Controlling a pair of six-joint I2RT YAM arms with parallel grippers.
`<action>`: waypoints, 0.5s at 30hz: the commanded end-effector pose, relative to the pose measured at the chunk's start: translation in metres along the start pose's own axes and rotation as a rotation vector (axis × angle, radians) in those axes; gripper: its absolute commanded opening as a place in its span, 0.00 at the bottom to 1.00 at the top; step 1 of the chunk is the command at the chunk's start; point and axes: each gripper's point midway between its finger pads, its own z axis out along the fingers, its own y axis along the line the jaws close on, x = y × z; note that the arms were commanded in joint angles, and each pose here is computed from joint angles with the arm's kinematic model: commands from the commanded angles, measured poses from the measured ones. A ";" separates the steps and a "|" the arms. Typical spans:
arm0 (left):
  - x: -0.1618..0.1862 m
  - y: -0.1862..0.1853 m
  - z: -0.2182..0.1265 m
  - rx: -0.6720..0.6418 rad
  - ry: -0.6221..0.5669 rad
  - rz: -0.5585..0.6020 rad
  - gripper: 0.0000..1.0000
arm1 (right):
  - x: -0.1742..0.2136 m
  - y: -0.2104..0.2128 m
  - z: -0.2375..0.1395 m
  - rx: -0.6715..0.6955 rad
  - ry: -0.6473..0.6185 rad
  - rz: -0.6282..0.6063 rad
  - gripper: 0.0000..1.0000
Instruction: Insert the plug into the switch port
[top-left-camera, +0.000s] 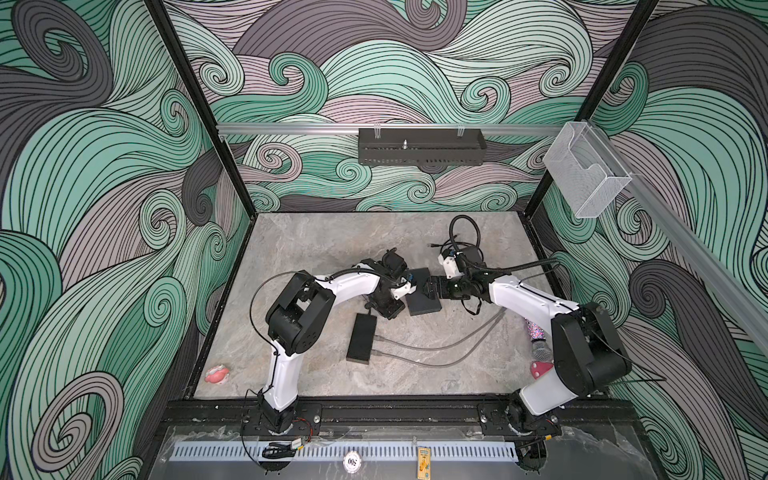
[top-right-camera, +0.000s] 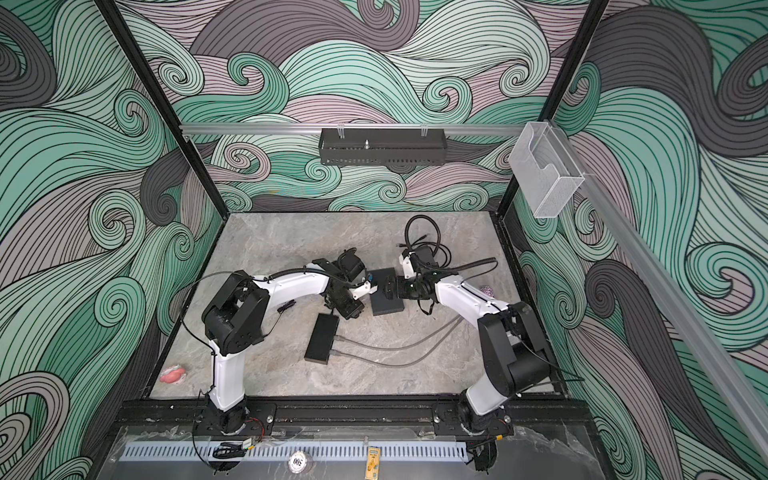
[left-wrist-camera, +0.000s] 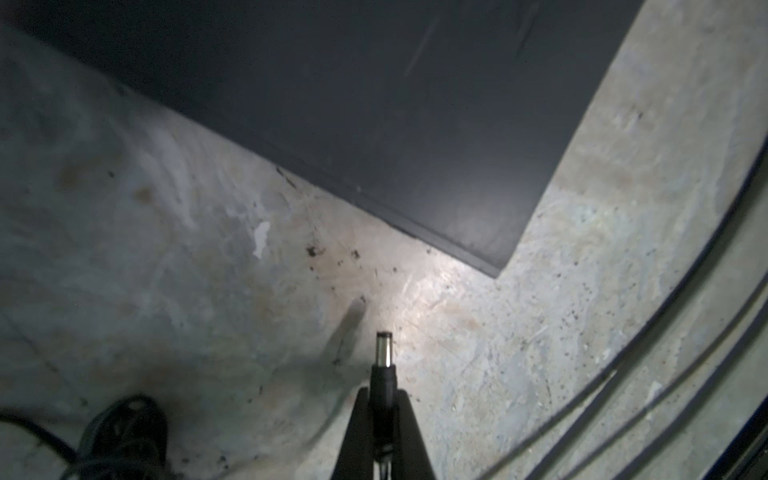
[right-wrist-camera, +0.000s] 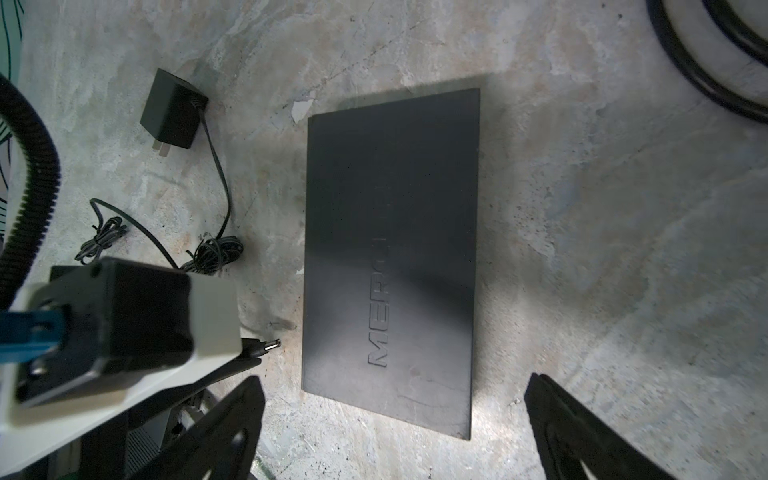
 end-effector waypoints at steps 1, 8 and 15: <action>-0.018 -0.004 -0.006 0.048 -0.095 0.013 0.00 | -0.006 0.002 0.004 -0.028 0.007 0.027 0.98; -0.024 0.005 -0.003 -0.003 -0.102 0.060 0.00 | -0.007 -0.018 0.012 -0.090 -0.005 0.207 0.84; -0.021 0.005 0.005 -0.010 -0.079 0.069 0.00 | -0.006 -0.019 0.012 -0.111 -0.013 0.222 0.76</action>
